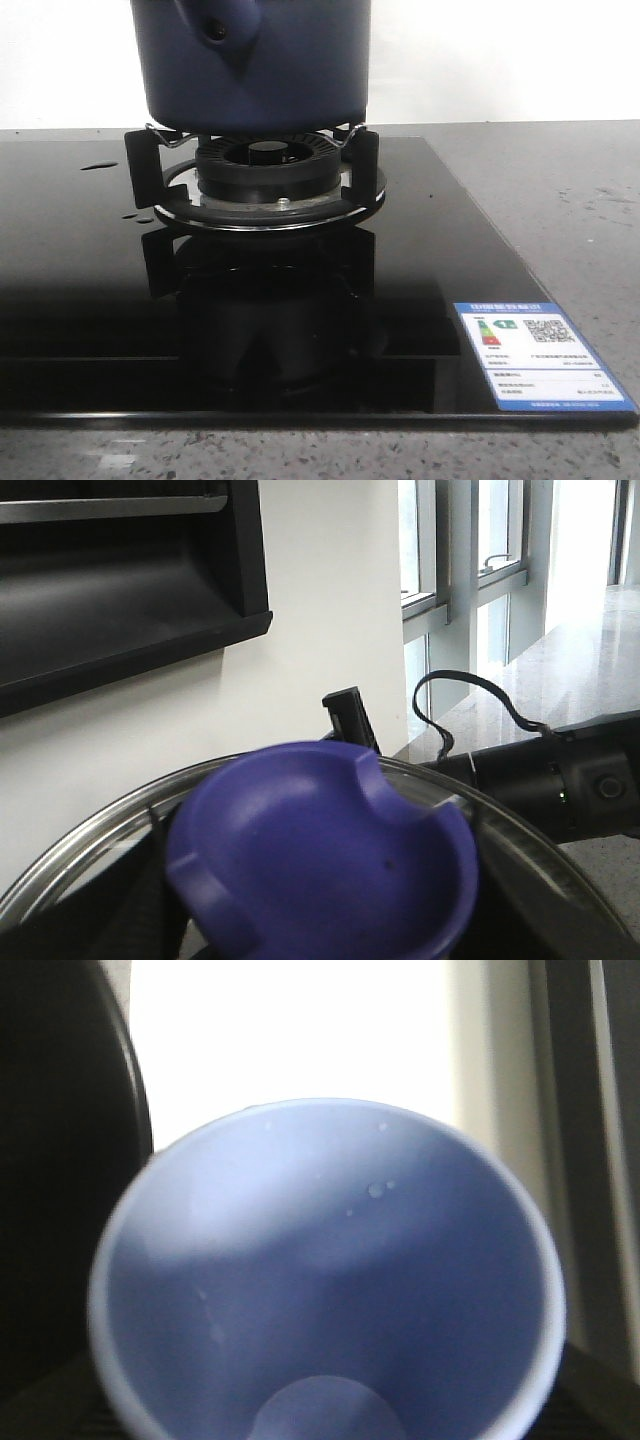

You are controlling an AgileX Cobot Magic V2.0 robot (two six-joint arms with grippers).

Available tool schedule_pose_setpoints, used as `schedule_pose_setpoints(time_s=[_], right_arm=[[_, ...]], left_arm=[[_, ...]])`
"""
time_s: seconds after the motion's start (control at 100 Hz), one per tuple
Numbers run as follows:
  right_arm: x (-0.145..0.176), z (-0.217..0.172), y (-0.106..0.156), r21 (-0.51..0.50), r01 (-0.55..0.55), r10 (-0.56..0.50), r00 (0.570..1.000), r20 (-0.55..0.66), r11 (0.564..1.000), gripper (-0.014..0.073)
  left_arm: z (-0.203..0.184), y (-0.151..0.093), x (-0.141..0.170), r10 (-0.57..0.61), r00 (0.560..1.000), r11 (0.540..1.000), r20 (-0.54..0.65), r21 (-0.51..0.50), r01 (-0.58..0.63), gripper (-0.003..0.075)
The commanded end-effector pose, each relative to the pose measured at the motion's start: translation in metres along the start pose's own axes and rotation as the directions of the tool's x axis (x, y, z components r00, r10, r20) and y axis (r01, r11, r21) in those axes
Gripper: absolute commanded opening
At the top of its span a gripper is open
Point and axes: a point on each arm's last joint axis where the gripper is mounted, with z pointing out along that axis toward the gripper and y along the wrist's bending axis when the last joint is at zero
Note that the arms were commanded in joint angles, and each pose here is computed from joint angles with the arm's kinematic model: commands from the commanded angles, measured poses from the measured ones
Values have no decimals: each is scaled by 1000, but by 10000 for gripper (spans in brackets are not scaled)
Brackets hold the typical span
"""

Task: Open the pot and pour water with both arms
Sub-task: 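Tilt the cup with the right gripper to pour water into the pot, then turn the cup upright and set it on the counter with the right gripper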

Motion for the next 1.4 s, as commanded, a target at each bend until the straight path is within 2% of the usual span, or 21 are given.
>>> schedule_pose_setpoints(time_s=[0.0,0.1,0.2,0.34,0.43,0.51,0.57,0.74,0.92,1.0,1.13,1.27,1.39], right_arm=[[-4,-24,-31,76,-191,190,982,11,979,237],[-1,-30,-33,69,-386,388,921,-14,920,237],[2,-40,-39,81,-572,575,818,-10,816,237],[11,-64,-57,130,-723,729,685,9,678,237],[26,-85,-67,188,-784,799,601,-14,592,237],[43,-103,-67,227,-829,855,518,-30,510,237],[55,-118,-63,252,-846,877,480,-20,469,237],[86,-150,-23,285,-884,917,398,38,372,237],[114,-161,46,237,-927,940,324,106,292,237],[126,-163,75,229,-944,957,269,111,239,237],[143,-166,107,242,-960,973,182,145,143,237],[159,-165,126,286,-952,987,135,86,105,237],[163,-159,133,284,-954,992,115,53,95,237]], left_arm=[[-8,-5,-21,-27,995,1000,95,-5,27,264],[-8,-5,-21,-27,995,1000,95,-5,27,264],[-8,-5,-21,-27,995,1000,95,-5,27,264],[-8,-5,-21,-27,995,1000,95,-5,27,264],[-8,-5,-21,-27,995,1000,95,-3,27,264],[-8,-5,-21,-27,995,1000,95,-3,27,264],[-8,-5,-21,-26,995,1000,94,-3,27,264],[-6,-5,-20,-30,995,1000,92,0,30,264],[0,1,-13,-49,996,999,72,5,49,264],[3,1,-10,-57,996,998,64,22,56,264],[9,5,-2,-79,996,996,44,52,76,264],[13,6,2,-91,995,993,30,72,88,264],[13,6,3,-91,995,993,30,74,89,264]])
